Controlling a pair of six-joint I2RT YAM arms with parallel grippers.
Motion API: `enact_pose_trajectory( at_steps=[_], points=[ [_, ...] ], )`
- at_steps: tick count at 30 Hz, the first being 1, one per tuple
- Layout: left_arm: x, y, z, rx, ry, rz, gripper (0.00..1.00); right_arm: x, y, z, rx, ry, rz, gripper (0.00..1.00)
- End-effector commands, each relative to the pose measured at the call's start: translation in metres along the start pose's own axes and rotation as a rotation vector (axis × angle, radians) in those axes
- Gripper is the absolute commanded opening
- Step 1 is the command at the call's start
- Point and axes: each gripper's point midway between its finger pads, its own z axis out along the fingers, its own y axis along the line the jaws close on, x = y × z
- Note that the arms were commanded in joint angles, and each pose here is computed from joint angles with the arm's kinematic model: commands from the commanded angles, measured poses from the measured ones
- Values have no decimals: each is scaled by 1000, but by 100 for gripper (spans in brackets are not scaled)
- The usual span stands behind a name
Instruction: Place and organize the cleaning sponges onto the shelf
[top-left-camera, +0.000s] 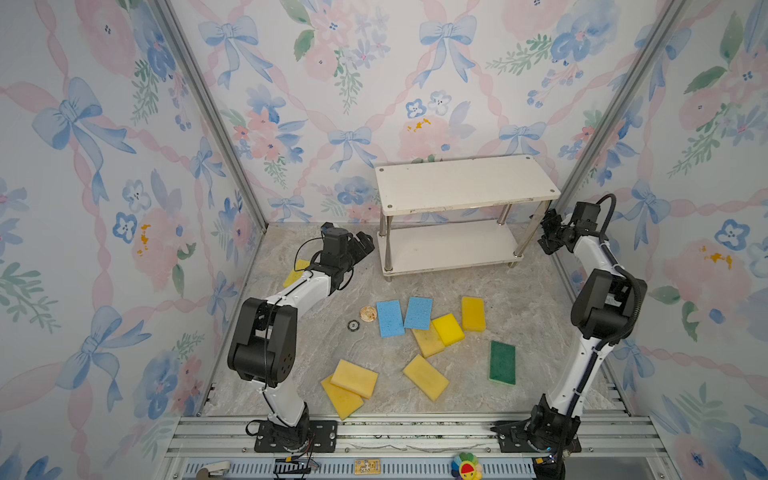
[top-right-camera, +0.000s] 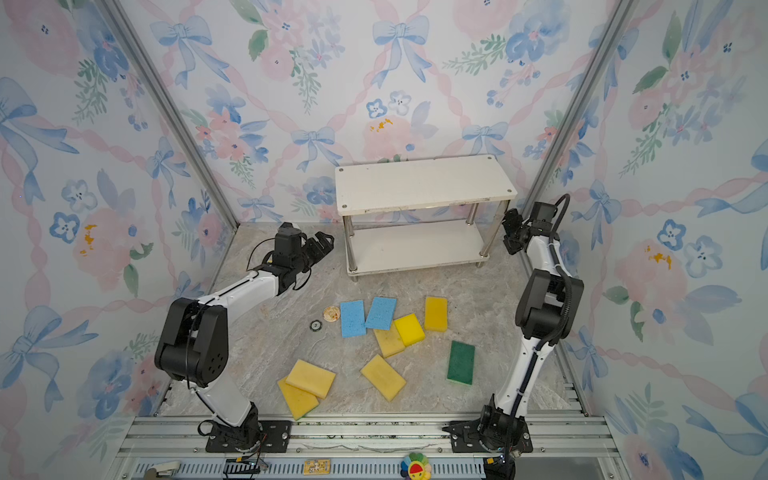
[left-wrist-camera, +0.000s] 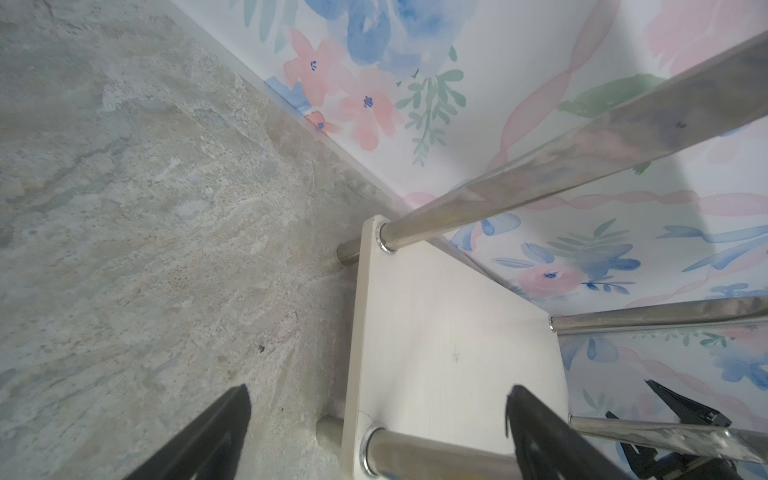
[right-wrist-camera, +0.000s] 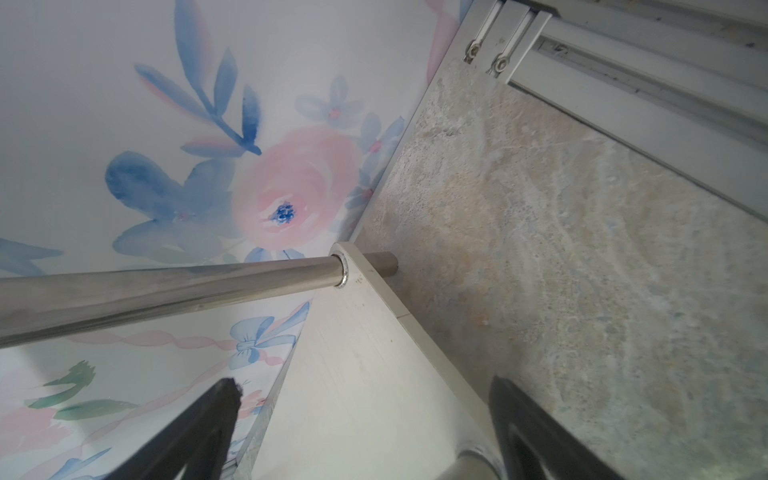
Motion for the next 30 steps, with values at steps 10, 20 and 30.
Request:
enact_pose_trajectory(
  at_steps=[10,20,30],
  points=[
    [12,-8,40,19,40,-10,98,70,11,9,-74,155,-57,97],
    [7,0,29,20,42,29,98,125,5,-3,-62,234,-115,97],
    [3,22,6,5,49,34,98,169,24,-15,-40,273,-193,97]
  ],
)
